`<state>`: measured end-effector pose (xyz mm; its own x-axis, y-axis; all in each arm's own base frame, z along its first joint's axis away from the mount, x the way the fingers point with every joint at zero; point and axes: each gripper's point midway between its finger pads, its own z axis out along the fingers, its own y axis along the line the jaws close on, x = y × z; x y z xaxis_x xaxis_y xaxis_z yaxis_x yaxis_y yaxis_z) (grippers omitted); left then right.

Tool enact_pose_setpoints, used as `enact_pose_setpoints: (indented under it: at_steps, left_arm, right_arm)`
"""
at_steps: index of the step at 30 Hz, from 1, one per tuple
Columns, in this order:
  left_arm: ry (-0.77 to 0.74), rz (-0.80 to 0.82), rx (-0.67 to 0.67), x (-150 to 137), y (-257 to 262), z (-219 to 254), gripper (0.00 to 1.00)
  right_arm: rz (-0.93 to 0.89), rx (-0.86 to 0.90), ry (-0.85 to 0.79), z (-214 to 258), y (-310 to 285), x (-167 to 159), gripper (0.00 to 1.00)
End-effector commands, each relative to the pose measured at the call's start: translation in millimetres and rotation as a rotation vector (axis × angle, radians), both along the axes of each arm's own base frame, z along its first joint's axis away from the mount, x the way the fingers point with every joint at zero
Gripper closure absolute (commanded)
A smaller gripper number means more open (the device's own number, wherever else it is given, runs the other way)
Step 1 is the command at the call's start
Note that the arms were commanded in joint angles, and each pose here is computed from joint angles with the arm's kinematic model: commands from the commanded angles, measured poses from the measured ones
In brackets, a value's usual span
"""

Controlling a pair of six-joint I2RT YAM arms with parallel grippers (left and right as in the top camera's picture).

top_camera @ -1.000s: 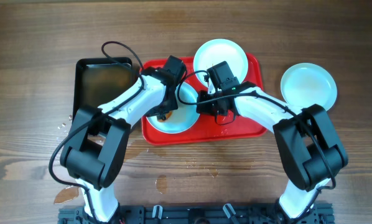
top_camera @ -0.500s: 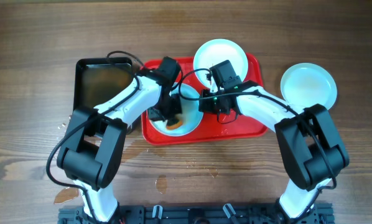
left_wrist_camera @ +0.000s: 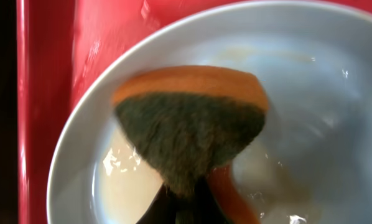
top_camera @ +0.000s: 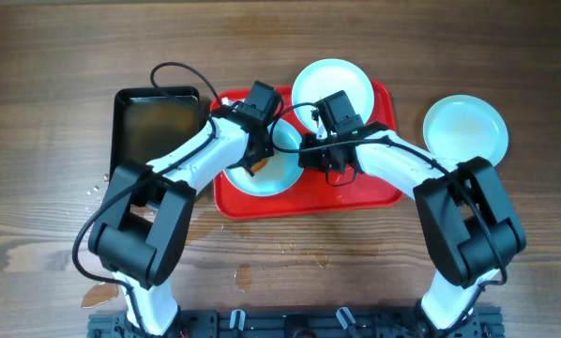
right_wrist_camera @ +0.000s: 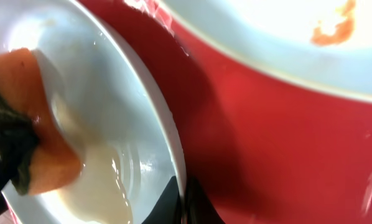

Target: Clean dirty plates on tray and stack at the side

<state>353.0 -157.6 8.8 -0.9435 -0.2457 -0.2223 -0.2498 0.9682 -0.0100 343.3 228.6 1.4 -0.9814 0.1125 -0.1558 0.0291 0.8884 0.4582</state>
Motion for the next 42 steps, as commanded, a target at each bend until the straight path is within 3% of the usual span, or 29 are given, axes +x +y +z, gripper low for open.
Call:
enact_pose_setpoints:
  at_steps: [1, 5, 9, 13, 16, 20, 26, 29, 33, 37, 39, 42]
  left_arm:
    - [0.216, -0.025, -0.136, -43.6, -16.4, -13.9, 0.96]
    - [0.309, -0.147, -0.383, -60.2, -57.3, -3.4, 0.96]
    - [0.179, -0.169, -0.486, -22.9, -64.2, 4.5, 0.96]
    - [-0.003, -0.07, -0.339, 27.0, -21.2, 0.7, 0.96]
    - [-0.059, 0.026, -0.187, 40.8, 16.5, -3.0, 0.96]
    - [0.027, 0.083, -0.151, 20.3, 27.4, -9.2, 0.96]
    - [0.324, 0.083, -0.116, -52.2, 33.1, -13.1, 0.96]
    - [0.423, 0.002, -0.198, -73.3, 20.2, -8.3, 0.96]
    - [0.411, -0.012, -0.266, -61.7, 24.1, 17.7, 0.96]
    - [0.248, -0.02, -0.372, -22.7, 30.4, 75.1, 0.96]
    - [0.13, -0.004, -0.401, -1.6, 40.3, 110.0, 0.96]
    - [0.047, 0.02, -0.415, 10.9, 53.3, 130.2, 0.96]
  right_arm:
    - [0.025, -0.013, 0.029, -11.3, 0.7, -7.9, 0.96]
    - [0.025, -0.013, 0.03, -11.5, 0.6, -8.1, 0.96]
    - [0.025, -0.013, 0.03, -11.5, 0.6, -8.1, 0.96]
    - [0.025, -0.013, 0.029, -11.4, 0.6, -7.9, 0.96]
    - [0.025, -0.012, 0.026, -11.2, 0.9, -7.3, 0.96]
    - [0.025, -0.01, 0.023, -10.9, 1.2, -6.5, 0.96]
    - [0.025, -0.01, 0.024, -11.0, 1.3, -6.7, 0.96]
    - [0.025, -0.01, 0.024, -11.0, 1.4, -6.6, 0.96]
    - [0.024, -0.01, 0.024, -11.0, 1.4, -6.6, 0.96]
    - [0.025, -0.007, 0.018, -10.4, 1.9, -5.3, 0.95]
    - [0.025, -0.007, 0.017, -10.3, 2.1, -5.1, 0.88]
    - [0.025, -0.003, 0.009, -9.6, 2.9, -3.4, 0.66]
